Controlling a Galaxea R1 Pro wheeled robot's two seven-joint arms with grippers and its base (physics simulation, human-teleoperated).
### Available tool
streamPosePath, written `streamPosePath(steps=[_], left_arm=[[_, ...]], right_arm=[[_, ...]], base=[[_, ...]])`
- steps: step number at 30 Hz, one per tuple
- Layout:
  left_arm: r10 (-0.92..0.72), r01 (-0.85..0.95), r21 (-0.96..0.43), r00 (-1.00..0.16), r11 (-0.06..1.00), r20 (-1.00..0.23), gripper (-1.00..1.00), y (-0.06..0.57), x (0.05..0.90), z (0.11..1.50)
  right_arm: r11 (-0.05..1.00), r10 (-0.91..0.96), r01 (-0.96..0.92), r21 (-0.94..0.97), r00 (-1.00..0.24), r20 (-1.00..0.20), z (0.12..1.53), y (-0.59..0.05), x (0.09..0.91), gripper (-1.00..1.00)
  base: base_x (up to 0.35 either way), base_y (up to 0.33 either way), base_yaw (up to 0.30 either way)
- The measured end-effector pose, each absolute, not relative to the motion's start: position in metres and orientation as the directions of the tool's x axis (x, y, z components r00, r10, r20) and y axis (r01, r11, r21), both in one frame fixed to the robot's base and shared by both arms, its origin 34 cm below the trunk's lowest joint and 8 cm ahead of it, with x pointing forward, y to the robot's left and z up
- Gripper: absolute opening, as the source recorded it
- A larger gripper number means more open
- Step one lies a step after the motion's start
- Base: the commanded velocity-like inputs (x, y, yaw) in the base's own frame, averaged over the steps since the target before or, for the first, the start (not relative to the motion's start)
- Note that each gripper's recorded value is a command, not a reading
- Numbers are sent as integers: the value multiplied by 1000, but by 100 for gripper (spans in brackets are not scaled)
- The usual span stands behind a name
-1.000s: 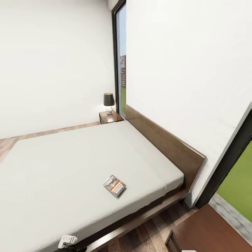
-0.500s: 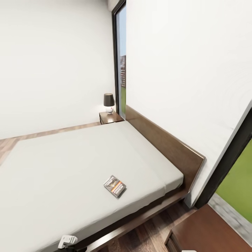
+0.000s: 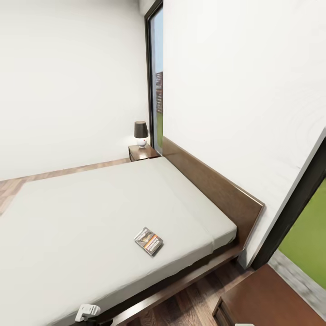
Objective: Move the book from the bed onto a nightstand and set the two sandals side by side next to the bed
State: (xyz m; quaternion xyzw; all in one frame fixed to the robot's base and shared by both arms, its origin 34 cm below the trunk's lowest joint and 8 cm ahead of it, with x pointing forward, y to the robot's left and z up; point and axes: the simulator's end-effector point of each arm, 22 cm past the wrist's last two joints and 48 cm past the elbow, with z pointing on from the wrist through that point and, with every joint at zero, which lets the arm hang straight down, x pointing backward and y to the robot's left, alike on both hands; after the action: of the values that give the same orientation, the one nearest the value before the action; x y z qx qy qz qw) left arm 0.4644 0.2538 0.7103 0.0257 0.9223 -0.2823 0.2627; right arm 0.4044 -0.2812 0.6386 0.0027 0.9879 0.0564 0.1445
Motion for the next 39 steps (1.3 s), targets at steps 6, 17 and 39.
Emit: streamPosePath(steps=[6, 17, 39], left_arm=[[-101, 195, -507, -861, 839, -499, 100, 254, 462, 715], [-102, 197, -512, -861, 836, -498, 100, 249, 457, 722], [-102, 199, -516, -862, 833, -497, 100, 245, 457, 721]], right_arm=[[994, 21, -12, 112, -958, -285, 643, -281, 402, 100], [994, 21, -12, 112, -958, -285, 650, -281, 397, 100], [994, 21, -12, 113, -958, -285, 650, -281, 397, 100]], base=[[0, 0, 0], [0, 0, 0], [0, 0, 0]])
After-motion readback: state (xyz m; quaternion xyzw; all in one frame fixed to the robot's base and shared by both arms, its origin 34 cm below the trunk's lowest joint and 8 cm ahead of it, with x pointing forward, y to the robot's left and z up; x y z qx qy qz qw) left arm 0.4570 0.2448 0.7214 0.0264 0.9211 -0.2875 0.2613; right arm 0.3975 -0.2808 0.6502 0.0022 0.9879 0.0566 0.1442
